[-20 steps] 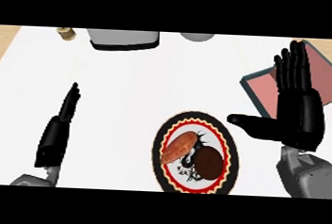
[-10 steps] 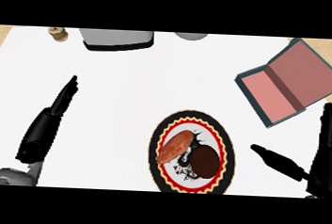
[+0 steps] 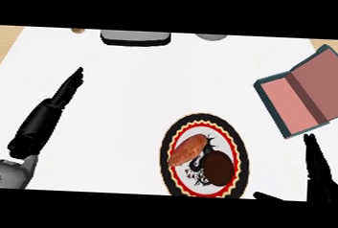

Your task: Pick the sweet potato from the plate and place it in the cardboard box

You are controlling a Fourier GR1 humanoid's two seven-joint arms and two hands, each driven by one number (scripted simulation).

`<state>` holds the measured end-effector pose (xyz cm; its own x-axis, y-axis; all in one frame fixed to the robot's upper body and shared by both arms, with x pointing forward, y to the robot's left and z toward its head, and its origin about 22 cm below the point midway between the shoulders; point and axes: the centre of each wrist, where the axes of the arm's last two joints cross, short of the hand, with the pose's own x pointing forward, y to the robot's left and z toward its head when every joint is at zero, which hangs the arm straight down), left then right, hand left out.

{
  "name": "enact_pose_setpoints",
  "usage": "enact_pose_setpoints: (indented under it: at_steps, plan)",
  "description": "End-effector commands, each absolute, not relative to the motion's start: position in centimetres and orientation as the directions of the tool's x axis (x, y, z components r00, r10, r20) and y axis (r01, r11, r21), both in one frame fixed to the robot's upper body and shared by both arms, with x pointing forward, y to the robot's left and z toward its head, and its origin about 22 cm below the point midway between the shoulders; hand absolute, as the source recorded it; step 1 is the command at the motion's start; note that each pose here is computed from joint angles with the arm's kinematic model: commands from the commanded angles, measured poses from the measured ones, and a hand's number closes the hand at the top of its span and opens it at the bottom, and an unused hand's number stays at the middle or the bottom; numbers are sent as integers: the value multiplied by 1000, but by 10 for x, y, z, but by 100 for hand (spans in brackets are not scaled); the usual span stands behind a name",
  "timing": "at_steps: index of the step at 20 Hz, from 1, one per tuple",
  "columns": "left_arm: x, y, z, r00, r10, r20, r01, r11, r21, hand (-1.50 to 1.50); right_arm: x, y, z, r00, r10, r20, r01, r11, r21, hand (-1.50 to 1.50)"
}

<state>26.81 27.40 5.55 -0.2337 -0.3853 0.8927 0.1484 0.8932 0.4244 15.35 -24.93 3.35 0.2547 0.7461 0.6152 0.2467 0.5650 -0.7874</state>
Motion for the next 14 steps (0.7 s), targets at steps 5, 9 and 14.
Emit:
enact_pose_setpoints:
  at_steps: [5, 9, 14]
  plan:
    - [279, 262, 67, -275, -347, 897, 209, 889, 408, 0, 154, -196, 72, 412, 806, 425, -6, 469, -883, -150]
    - [279, 250, 60, -267, -332, 905, 243, 885, 397, 0, 162, -166, 88, 487, 816, 312, -97, 405, -909, -150]
    - [287, 259, 65, -268, -342, 900, 237, 883, 406, 0, 181, -120, 91, 547, 799, 252, -181, 406, -895, -150]
